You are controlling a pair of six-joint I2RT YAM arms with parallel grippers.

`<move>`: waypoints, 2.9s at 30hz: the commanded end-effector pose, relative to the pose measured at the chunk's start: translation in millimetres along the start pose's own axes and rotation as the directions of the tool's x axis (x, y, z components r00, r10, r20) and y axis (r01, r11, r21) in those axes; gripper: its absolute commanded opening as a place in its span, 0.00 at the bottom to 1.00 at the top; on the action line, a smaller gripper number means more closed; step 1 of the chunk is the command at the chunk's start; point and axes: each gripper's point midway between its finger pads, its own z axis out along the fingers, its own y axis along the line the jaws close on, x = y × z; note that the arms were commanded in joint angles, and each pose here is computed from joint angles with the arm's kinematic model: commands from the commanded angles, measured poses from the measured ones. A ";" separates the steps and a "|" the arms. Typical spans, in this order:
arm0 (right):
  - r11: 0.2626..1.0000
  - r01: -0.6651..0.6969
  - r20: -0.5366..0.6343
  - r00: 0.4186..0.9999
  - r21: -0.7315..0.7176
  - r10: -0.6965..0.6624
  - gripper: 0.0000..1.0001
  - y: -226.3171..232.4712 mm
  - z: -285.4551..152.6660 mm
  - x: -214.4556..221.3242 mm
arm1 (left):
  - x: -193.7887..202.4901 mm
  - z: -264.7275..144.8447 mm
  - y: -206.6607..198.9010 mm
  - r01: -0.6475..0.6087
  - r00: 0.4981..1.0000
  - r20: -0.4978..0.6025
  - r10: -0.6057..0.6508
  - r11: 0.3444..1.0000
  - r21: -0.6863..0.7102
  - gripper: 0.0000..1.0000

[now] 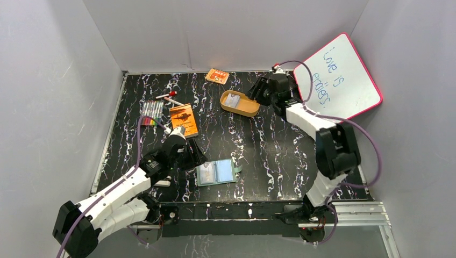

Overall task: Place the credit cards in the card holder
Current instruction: Pick up the credit card from the storage box.

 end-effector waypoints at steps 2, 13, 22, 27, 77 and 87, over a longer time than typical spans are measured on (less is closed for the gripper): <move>0.994 -0.094 -0.042 0.995 -0.056 0.092 0.60 11.2 44.3 3.1 | -8.5 -3.9 1.0 -0.029 0.999 0.015 0.029 0.999 -0.038 0.56; 0.995 -0.089 -0.098 0.991 0.049 0.093 0.70 -1.9 113.2 31.4 | 1.2 3.2 13.0 -0.012 1.000 -0.002 0.012 0.998 -0.066 0.56; 0.980 -0.063 -0.103 0.991 0.190 0.084 0.69 -27.8 133.0 42.3 | 5.4 8.7 17.4 -0.008 1.000 -0.020 0.007 0.996 -0.087 0.56; 0.980 -0.059 -0.121 0.989 0.189 0.083 0.68 -29.2 139.4 48.1 | 4.3 10.4 17.7 -0.016 1.000 -0.018 0.014 0.996 -0.091 0.56; 0.983 0.025 -0.133 0.991 0.180 -0.001 0.38 -28.6 120.2 48.1 | 7.1 9.4 20.7 -0.005 1.000 -0.025 0.002 0.995 -0.102 0.56; 0.989 0.015 -0.097 0.995 0.148 -0.001 0.14 -15.7 111.2 34.7 | 6.7 9.4 20.0 -0.003 1.000 -0.025 0.001 0.995 -0.102 0.55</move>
